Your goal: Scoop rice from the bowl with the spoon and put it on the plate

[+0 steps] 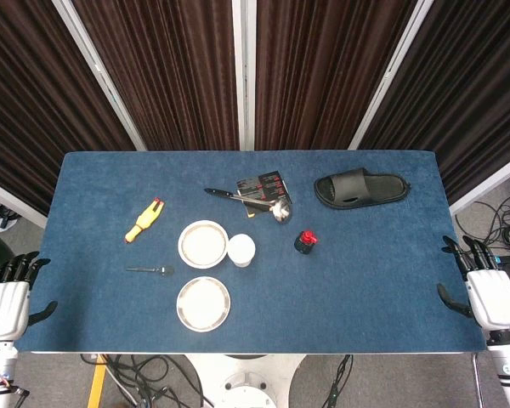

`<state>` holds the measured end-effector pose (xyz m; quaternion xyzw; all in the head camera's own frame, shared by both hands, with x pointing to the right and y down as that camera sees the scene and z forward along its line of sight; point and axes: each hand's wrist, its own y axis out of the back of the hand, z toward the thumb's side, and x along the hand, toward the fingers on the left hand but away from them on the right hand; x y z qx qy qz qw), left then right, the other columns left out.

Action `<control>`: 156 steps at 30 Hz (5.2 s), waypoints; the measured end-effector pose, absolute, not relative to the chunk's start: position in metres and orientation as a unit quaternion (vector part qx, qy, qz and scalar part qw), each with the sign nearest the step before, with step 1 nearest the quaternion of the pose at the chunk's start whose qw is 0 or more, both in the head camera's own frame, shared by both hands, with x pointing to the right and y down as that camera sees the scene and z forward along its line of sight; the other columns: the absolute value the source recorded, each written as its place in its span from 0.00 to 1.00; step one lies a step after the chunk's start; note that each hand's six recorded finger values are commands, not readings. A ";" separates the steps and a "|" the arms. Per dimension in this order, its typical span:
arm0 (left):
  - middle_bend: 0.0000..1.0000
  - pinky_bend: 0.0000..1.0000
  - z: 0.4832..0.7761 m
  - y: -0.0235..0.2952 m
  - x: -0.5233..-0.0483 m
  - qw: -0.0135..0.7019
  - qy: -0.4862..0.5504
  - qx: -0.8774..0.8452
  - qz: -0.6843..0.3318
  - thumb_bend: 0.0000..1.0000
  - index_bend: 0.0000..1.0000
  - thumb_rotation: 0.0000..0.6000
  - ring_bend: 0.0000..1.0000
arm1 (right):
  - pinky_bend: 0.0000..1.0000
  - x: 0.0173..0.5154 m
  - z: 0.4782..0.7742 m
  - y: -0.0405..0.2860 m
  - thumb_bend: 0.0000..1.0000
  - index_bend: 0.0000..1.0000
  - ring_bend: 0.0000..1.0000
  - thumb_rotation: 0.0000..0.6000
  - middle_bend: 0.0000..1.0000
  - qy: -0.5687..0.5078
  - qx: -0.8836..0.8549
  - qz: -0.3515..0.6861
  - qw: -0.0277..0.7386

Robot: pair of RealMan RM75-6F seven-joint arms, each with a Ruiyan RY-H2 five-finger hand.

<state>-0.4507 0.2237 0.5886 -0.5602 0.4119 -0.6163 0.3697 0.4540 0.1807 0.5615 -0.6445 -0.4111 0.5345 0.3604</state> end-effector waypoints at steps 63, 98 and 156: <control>0.87 1.00 0.769 0.155 -0.354 0.213 0.279 -0.713 -0.606 0.38 0.57 1.00 0.85 | 0.07 0.455 0.562 0.169 0.27 0.06 0.00 1.00 0.23 -0.405 -0.642 0.539 0.364; 0.90 1.00 0.737 0.131 -0.345 0.265 0.284 -0.707 -0.591 0.49 0.63 1.00 0.87 | 0.07 0.460 0.558 0.167 0.27 0.06 0.00 1.00 0.23 -0.410 -0.640 0.535 0.369; 0.91 1.00 0.740 0.069 -0.208 0.409 0.172 -0.644 -0.623 0.53 0.64 1.00 0.88 | 0.07 0.467 0.547 0.166 0.27 0.06 0.00 1.00 0.23 -0.412 -0.631 0.540 0.376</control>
